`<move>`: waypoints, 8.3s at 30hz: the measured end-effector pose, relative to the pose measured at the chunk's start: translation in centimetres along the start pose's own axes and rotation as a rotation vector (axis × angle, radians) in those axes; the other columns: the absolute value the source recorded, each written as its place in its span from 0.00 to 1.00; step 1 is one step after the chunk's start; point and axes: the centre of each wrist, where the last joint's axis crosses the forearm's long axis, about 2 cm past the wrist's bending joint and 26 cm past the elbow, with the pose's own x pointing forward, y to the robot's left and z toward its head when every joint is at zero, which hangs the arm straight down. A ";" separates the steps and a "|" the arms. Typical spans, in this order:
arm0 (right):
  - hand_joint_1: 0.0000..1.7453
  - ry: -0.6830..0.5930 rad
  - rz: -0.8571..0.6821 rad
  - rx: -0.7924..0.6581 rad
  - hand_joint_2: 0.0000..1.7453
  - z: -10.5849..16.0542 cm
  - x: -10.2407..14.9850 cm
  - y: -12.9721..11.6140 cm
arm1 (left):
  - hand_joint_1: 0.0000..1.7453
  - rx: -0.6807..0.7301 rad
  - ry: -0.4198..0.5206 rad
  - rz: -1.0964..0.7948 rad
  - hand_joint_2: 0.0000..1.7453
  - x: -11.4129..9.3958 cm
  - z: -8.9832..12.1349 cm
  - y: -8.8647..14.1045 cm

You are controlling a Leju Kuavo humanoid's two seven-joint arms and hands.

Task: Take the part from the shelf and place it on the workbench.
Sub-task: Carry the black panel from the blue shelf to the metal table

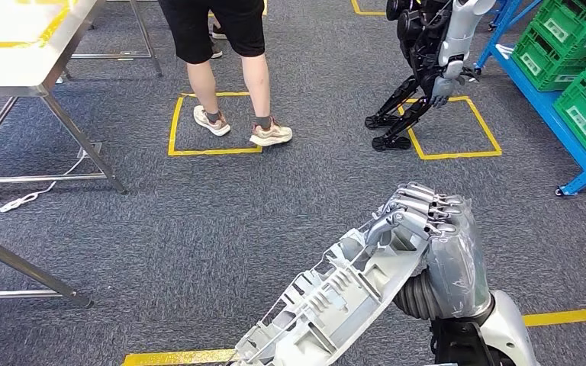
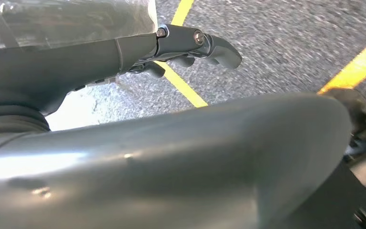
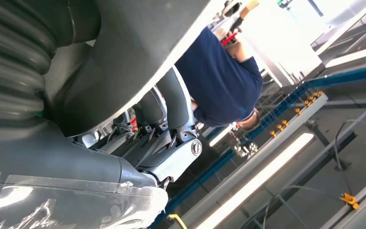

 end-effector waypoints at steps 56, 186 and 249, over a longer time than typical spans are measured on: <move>1.00 -0.014 0.022 -0.018 1.00 -0.5 0.2 -0.7 | 0.00 0.007 0.003 -0.012 1.00 0.8 -0.1 0.7; 1.00 -0.014 0.020 -0.025 1.00 -1.1 -0.2 -0.9 | 0.00 0.011 0.045 -0.034 1.00 0.5 -0.1 0.7; 1.00 0.031 0.127 -0.049 1.00 -7.6 -1.2 -5.9 | 0.00 -0.024 0.028 -0.076 1.00 1.7 -0.1 0.1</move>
